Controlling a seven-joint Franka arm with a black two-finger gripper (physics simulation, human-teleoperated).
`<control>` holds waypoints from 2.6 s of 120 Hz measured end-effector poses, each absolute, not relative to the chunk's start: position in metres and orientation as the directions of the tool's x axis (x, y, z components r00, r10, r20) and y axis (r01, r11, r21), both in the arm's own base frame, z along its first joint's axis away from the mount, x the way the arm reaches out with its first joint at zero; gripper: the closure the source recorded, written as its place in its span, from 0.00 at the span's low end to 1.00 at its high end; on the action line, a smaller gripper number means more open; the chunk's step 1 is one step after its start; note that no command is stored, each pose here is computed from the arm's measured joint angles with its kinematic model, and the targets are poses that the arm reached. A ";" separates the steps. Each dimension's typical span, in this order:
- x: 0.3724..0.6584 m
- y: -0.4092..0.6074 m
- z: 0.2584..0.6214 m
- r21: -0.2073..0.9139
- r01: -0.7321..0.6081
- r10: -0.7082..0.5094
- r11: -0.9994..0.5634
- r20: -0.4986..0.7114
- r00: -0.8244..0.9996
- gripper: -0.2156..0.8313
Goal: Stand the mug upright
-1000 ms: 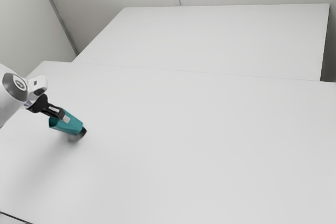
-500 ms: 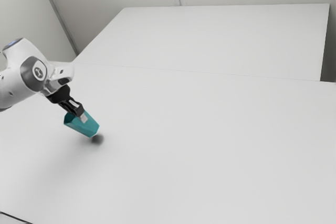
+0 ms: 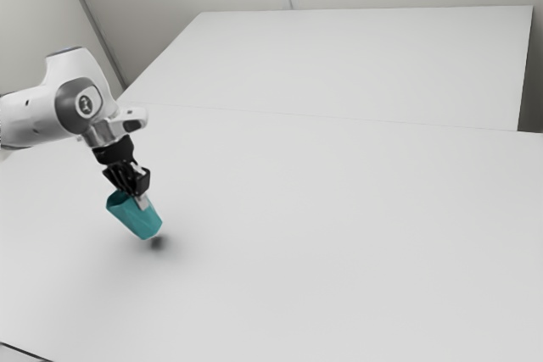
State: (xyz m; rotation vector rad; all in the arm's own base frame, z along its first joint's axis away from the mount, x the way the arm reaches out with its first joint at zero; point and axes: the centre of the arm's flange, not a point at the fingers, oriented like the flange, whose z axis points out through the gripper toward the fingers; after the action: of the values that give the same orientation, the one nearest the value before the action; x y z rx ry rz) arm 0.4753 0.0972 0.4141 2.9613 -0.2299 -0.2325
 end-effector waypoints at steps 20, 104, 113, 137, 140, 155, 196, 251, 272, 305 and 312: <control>0.485 0.082 0.405 0.160 -0.107 -0.142 -0.981 -0.229 0.963 0.96; 0.513 0.052 0.372 -0.001 -0.050 -0.046 -0.999 -0.355 0.934 0.95; 0.516 0.057 0.368 -0.006 -0.030 -0.026 -1.000 -0.359 0.933 0.95; 0.522 0.049 0.362 -0.015 -0.018 -0.011 -1.000 -0.371 0.929 0.95; 0.523 0.048 0.361 -0.017 -0.016 -0.008 -1.000 -0.372 0.928 0.95; 0.523 0.048 0.359 -0.022 -0.001 0.007 -1.000 -0.377 0.926 0.95; 0.526 0.047 0.352 -0.030 0.024 0.034 -0.999 -0.388 0.921 0.95; 0.532 0.043 0.344 -0.033 0.035 0.045 -0.999 -0.413 0.910 0.95; 0.534 0.039 0.347 -0.032 0.039 0.049 -0.999 -0.413 0.909 0.80; 0.543 0.036 0.366 -0.037 0.051 0.062 -0.998 -0.395 0.917 0.60; 0.548 0.032 0.373 -0.038 0.048 0.059 -0.998 -0.381 0.922 0.58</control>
State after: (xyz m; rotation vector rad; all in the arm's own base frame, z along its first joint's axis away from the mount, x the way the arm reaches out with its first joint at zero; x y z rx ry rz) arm 0.5479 0.0319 0.3734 3.1078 0.0865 -0.6181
